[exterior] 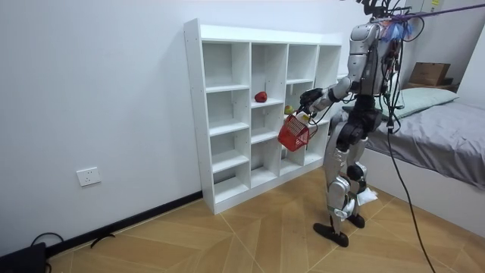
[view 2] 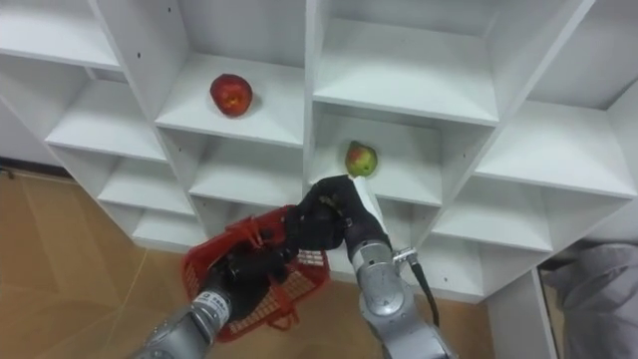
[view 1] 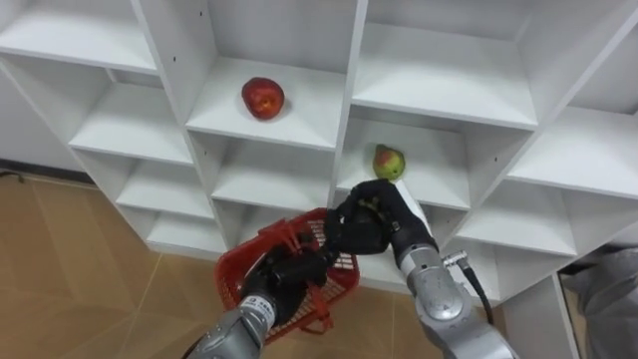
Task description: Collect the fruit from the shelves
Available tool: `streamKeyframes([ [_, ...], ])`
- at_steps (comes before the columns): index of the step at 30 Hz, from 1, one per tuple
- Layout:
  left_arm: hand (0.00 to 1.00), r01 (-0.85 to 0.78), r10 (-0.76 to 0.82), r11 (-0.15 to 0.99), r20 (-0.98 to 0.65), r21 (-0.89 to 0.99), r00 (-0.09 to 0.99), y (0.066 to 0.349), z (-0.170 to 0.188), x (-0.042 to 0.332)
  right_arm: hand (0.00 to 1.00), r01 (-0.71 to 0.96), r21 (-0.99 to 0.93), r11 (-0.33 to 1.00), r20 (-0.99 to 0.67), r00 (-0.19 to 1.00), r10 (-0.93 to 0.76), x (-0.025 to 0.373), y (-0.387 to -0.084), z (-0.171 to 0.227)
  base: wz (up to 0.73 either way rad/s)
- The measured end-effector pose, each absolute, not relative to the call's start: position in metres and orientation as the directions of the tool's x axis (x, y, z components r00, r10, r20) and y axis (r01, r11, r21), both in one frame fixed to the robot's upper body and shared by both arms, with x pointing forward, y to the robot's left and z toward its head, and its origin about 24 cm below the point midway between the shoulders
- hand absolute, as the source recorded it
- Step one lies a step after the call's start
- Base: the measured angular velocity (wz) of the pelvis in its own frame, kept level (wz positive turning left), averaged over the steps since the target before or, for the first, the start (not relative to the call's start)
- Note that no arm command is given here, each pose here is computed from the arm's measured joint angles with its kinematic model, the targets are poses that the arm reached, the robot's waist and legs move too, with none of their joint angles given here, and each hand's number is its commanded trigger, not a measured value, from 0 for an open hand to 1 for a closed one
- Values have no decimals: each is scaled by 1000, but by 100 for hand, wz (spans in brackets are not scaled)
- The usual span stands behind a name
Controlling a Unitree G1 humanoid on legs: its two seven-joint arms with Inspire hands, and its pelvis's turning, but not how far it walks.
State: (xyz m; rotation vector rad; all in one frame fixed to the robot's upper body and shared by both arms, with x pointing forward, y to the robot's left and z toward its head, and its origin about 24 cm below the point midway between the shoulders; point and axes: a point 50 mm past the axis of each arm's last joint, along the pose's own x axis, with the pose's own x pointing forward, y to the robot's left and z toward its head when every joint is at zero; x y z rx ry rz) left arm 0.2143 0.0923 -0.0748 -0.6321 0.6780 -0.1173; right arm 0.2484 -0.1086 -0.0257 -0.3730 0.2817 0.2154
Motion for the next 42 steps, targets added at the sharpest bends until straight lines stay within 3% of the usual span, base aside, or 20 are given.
streamKeyframes([
  [42,100,-119,-295,848,-647,-517,703,85,-83,204,100,-258,-296,920,-429,896,113,238,-110,-52,0],
])
